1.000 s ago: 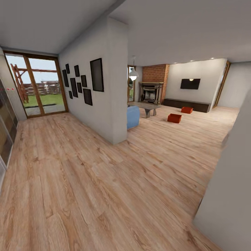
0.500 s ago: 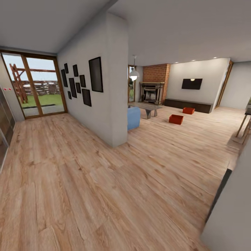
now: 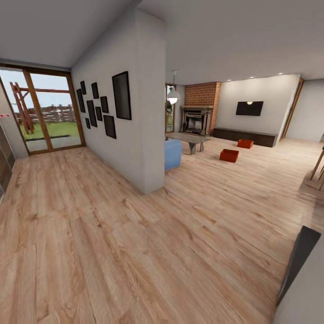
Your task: Move the two storage containers from the living room to the garage. In the garage, place one container on the floor and stack the other container on top of it (either order is fine).
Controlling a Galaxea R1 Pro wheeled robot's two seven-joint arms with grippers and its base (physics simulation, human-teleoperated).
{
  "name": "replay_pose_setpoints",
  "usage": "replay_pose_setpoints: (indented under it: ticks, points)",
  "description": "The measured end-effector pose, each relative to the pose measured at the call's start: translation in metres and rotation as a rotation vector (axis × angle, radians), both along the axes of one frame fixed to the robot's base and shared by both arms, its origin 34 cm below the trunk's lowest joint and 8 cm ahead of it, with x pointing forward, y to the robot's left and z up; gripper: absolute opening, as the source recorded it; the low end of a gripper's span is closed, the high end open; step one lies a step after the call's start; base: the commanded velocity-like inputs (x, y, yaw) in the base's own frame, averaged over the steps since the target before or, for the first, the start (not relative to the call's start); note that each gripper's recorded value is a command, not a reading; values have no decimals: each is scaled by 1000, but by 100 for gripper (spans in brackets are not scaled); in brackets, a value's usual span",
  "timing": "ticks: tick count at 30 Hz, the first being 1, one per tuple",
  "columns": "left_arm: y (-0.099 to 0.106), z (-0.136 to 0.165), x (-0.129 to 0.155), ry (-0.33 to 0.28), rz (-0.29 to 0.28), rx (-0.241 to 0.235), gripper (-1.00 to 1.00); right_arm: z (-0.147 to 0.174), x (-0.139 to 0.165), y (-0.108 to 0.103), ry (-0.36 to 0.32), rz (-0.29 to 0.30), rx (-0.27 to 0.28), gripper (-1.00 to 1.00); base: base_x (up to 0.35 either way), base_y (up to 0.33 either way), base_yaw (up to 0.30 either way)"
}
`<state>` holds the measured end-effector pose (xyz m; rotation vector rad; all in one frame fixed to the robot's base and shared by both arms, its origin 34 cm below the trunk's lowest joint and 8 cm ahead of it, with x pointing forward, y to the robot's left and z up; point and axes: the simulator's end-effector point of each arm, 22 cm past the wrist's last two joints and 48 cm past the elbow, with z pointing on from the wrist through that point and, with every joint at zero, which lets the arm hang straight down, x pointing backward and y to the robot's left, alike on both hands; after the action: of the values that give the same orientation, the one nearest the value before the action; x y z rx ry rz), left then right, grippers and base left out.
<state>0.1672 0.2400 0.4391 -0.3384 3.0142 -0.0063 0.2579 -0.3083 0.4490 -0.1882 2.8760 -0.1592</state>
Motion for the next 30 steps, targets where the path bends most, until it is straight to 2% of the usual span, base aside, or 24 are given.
replay_pose_setpoints:
  ticks: [6, 30]
  points:
    - [0, 0, 0, 0, 0, 1, 100, 0, 0, 4, -1, 0, 5, 100, 325, 17, -110]
    - [0, 0, 0, 0, 0, 1, 100, 0, 0, 4, 0, 2, 5, 100, 325, 99, -246]
